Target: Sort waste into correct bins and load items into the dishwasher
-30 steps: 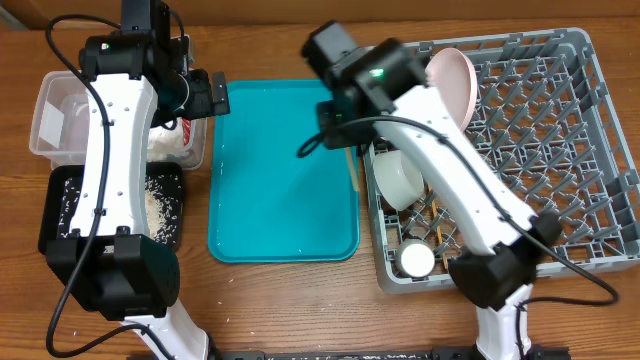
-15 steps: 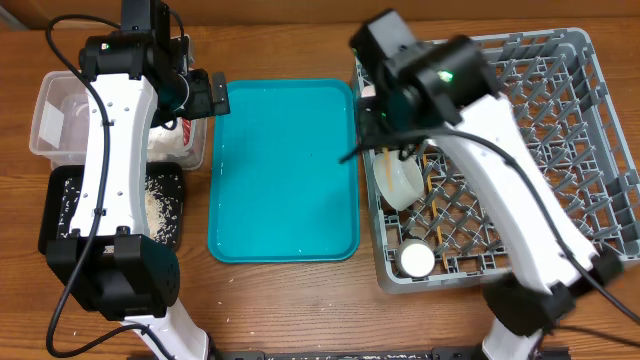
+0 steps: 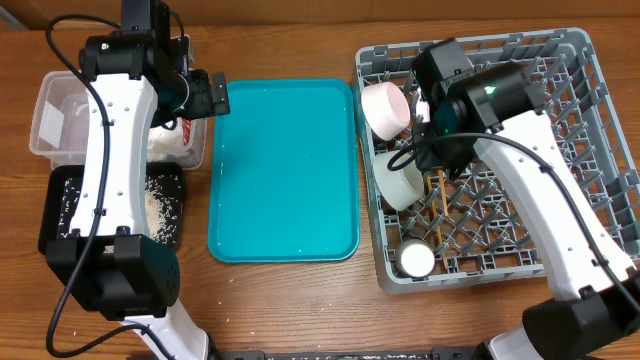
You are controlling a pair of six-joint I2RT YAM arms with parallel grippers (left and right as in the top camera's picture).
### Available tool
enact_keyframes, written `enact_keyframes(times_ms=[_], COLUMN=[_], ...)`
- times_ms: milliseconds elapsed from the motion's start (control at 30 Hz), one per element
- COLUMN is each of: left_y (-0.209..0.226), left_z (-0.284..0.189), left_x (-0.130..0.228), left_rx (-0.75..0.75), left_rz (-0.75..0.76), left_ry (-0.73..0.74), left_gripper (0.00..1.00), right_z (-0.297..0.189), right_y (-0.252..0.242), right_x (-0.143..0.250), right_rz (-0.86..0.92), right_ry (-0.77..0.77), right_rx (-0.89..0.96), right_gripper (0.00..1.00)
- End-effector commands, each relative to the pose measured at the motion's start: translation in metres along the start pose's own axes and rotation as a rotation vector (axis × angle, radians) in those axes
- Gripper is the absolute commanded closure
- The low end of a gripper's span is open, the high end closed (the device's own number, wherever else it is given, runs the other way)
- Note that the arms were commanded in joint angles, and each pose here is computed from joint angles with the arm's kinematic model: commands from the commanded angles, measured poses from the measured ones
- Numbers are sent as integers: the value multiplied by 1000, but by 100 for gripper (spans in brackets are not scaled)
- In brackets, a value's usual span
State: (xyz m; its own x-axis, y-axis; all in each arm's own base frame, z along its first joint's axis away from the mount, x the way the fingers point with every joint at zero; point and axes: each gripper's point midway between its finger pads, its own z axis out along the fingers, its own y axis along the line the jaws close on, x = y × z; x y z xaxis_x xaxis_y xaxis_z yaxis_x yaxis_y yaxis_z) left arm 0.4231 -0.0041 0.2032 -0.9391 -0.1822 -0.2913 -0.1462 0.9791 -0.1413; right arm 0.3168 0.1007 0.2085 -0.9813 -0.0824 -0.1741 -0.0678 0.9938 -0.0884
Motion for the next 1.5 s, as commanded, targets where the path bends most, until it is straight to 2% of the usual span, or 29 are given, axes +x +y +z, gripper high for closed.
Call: enact_keyframes(times_ms=[0, 133, 333, 433, 500, 533, 833, 900, 1000, 1033, 1067, 1233, 1300, 1467], left_y=[0, 0, 0, 0, 0, 0, 0, 0, 0, 0, 0, 0, 0, 0], left_z=[-6, -6, -6, -6, -6, -6, -6, -6, -6, -6, -6, -6, -6, -6], left_x=[-6, -6, -6, -6, -6, -6, -6, -6, -6, -6, -6, -6, -6, -6], left_rx=[-3, -3, -3, -3, -3, -3, -3, -3, -3, -3, -3, -3, -3, -3], left_rz=[6, 6, 6, 6, 6, 6, 6, 6, 6, 6, 6, 6, 6, 6], left_ry=[-26, -26, -26, -26, -26, -26, -26, -26, -26, -26, -26, -26, -26, -26], left_gripper=[0, 0, 0, 0, 0, 0, 0, 0, 0, 0, 0, 0, 0, 1], right_z=[25, 54, 80, 86, 86, 86, 70, 49, 5, -13, -33, -138, -170, -216], right_y=[-14, -28, -18, -17, -17, -17, -6, 1, 8, 9, 9, 2, 0, -4], right_x=[8, 20, 30, 32, 34, 34, 36, 31, 21, 17, 13, 12, 24, 54], right_rz=[-2, 13, -42, -42, -42, -41, -34, -37, -49, -43, -39, 80, 129, 139], right_ry=[52, 117, 157, 163, 168, 171, 163, 122, 7, -45, -104, -399, -470, -599], right_rx=[27, 23, -111, -110, -109, -111, -187, -230, -275, -284, -296, -391, -449, -540], right_gripper=[96, 96, 96, 86, 70, 66, 63, 62, 41, 32, 0, 0, 0, 0])
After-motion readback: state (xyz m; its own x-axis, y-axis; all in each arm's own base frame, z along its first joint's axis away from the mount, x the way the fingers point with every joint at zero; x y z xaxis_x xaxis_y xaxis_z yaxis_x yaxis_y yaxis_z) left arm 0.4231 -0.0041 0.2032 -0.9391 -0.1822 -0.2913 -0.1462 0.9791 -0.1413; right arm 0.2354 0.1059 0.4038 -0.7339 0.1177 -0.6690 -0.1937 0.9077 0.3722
